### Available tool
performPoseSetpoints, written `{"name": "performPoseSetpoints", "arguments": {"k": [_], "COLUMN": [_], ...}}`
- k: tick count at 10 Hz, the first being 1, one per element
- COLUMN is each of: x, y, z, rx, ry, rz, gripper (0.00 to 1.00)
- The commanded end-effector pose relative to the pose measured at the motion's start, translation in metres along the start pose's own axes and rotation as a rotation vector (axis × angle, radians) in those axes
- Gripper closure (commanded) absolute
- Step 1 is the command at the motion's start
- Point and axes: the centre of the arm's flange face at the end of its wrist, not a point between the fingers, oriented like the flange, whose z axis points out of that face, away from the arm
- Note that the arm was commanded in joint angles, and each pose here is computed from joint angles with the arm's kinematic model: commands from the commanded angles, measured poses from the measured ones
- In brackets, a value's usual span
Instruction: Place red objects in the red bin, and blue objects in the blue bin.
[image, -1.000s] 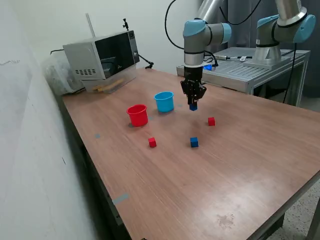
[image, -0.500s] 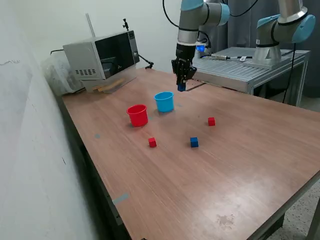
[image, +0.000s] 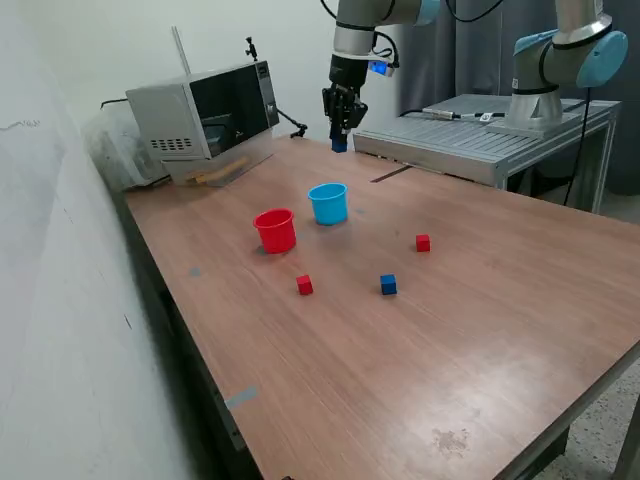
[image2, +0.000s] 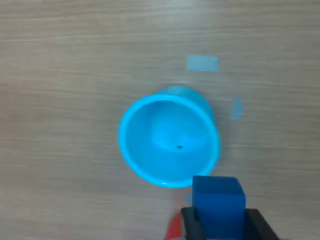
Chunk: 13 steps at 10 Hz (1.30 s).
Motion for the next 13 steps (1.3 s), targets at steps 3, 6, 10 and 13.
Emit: {"name": "performPoseSetpoints", "arguments": {"k": [3,6,10,13], "x": [-0.048,-0.039,-0.025,-0.011], "y": [0.014,0.014,0.013,0.011], "z": [0.062,0.068,0.068,0.068], "rx": [0.079,0.084,0.082,0.086], "ry": [0.008,0.038,0.047,0.053], "rz": [0.038,0.029,0.01,-0.014], "gripper": [1.0,1.0,0.0,0.0]}}
